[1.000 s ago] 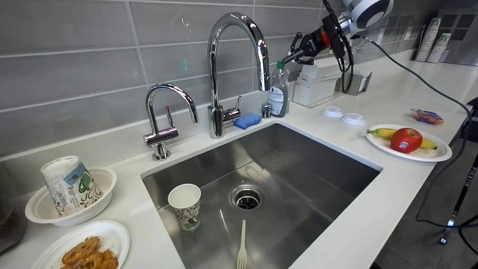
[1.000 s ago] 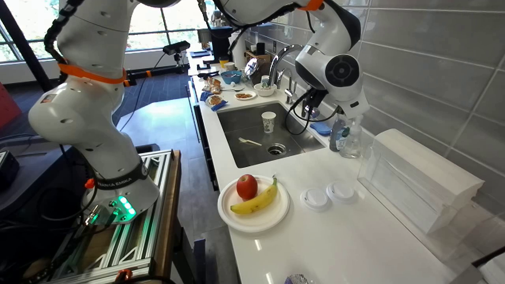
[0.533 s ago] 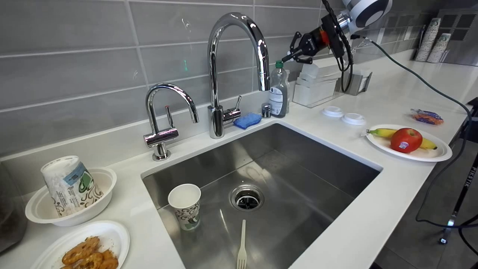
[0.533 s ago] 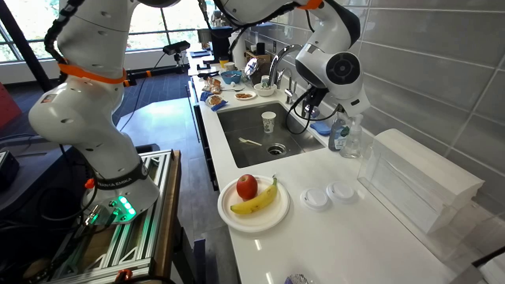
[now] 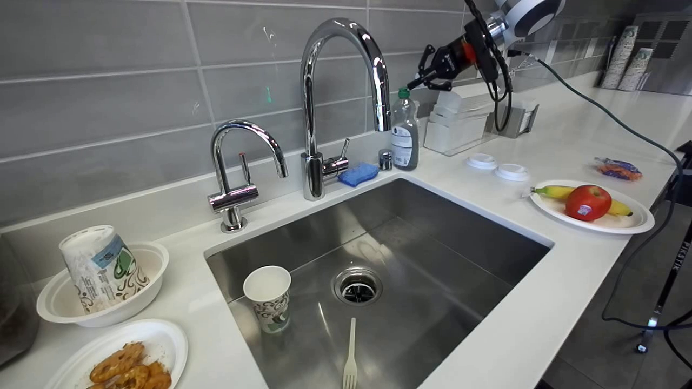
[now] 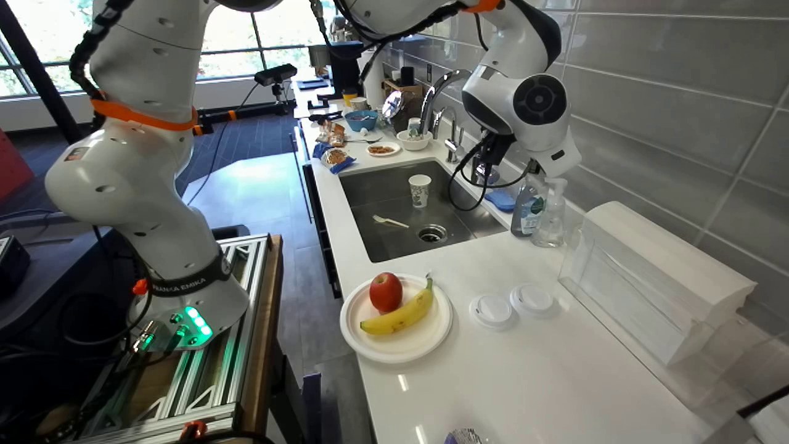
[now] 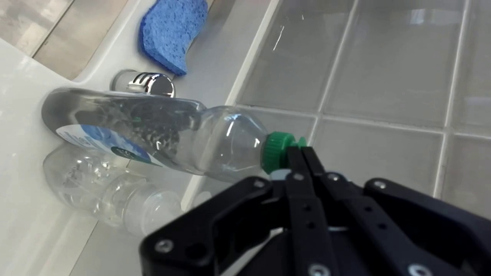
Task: Open the soap bottle
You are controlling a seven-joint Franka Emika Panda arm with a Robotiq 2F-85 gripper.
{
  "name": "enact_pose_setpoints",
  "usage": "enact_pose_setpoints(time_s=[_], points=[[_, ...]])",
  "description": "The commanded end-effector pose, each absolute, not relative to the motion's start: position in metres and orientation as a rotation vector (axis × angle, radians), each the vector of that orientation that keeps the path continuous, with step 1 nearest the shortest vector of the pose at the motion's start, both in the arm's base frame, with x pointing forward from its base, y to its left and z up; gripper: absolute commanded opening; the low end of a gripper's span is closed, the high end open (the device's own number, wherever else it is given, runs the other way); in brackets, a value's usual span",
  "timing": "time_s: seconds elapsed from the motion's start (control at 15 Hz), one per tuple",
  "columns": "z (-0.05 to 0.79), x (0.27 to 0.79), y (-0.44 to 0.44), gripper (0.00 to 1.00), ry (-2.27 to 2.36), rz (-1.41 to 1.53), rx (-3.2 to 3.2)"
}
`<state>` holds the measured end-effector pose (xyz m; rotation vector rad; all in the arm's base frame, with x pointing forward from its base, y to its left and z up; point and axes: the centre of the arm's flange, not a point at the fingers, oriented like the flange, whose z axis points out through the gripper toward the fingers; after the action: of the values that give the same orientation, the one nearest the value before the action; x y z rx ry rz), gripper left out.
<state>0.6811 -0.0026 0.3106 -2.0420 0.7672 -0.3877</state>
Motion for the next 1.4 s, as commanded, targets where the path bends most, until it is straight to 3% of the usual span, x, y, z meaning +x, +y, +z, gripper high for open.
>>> enact_pose_setpoints(time_s=[0.0,1.33], points=[[0.327,0.683,0.003,0.01,0.742,-0.374,-2.036],[0.358,0.675,0.015,0.01,0.845,-0.377,-2.069]])
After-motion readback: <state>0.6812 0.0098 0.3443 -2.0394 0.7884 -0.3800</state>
